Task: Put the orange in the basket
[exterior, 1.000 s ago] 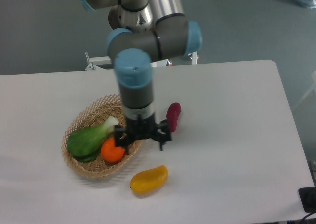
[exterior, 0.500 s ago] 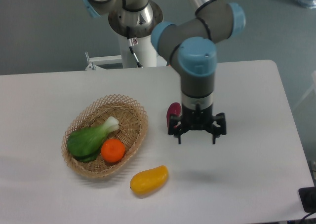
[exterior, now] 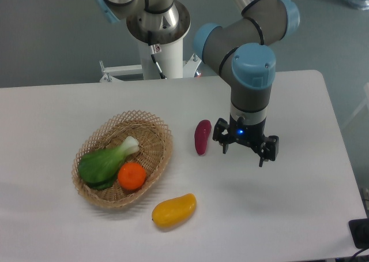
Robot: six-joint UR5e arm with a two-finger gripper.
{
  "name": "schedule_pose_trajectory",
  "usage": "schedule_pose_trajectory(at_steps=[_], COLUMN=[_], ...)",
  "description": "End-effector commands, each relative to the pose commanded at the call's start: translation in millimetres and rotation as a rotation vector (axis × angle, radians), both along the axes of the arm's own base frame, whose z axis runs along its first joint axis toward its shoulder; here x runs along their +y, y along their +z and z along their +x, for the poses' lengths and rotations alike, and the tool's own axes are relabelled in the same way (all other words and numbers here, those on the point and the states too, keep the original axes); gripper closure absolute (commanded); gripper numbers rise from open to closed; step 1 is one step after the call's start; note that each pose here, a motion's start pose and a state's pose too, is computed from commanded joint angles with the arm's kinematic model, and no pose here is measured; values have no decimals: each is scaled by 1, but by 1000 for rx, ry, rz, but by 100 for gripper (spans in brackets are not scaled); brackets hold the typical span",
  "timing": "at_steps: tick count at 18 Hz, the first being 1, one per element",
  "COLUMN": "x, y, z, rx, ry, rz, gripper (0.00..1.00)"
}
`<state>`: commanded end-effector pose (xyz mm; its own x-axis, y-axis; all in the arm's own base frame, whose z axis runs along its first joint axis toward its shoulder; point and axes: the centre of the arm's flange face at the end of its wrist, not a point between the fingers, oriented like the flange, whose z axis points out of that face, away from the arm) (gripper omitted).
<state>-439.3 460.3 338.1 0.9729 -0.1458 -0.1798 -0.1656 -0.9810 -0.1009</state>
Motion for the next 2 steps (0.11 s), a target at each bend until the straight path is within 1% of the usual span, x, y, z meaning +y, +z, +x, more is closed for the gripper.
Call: schedule_pose_trajectory(at_steps=[2], x=[0], y=[-1], z=[0], rx=[0], ry=[1], rz=[0], gripper=[0])
